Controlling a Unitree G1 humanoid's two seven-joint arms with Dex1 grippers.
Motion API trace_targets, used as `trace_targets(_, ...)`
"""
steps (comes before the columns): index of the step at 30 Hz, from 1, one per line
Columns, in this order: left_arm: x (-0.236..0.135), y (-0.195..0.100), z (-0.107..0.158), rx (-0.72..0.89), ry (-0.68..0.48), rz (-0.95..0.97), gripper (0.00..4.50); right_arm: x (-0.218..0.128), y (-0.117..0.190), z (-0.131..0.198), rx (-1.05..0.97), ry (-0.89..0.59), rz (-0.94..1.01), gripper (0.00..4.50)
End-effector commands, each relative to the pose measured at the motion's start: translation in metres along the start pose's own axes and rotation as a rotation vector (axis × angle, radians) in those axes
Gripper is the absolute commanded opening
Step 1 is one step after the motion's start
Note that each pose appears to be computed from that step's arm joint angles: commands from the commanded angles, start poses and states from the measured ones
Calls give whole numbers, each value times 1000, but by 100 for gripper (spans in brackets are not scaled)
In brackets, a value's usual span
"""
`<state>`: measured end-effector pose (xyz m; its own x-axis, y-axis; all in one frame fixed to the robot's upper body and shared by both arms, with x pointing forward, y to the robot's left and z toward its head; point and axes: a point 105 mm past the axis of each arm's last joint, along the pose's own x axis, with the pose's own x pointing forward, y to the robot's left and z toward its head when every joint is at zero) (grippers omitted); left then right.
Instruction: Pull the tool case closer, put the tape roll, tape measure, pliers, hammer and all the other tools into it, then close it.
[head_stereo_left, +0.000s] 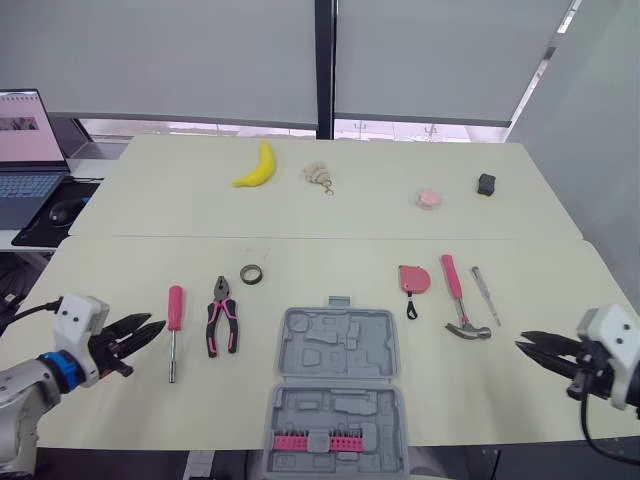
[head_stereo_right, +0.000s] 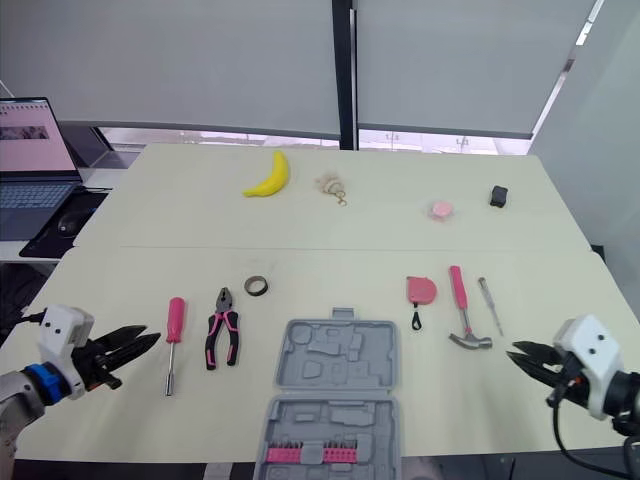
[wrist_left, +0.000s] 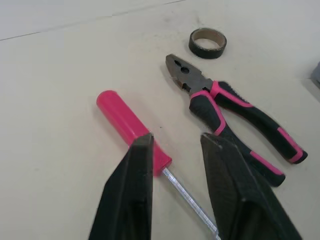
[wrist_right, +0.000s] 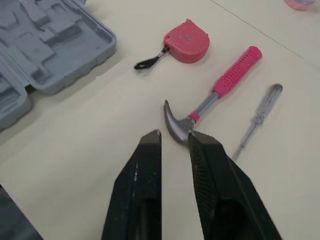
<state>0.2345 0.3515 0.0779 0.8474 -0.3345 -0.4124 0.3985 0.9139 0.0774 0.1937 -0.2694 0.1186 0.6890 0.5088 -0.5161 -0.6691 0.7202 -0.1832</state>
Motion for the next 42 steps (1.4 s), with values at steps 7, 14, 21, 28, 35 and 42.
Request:
trace_targets(7, -39, 38, 1, 124, 94, 42, 450, -34, -30, 4, -92, 116, 27, 359)
trace_targets(14, -43, 44, 5, 141, 90, 56, 450, -30, -39, 9, -161, 121, 36, 447)
trace_targets(21, -38, 39, 9, 148, 86, 51, 450, -24, -45, 12, -204, 132, 42, 447)
trace_targets(28, -37, 43, 13, 174, 122, 118, 450, -21, -52, 12, -212, 126, 27, 447)
trace_targets(35, -40, 50, 5, 191, 162, 201, 450, -17, -55, 15, -223, 115, 22, 447)
trace_targets(42, -43, 50, -1, 196, 188, 201, 450, -17, -51, 14, -214, 116, 32, 447)
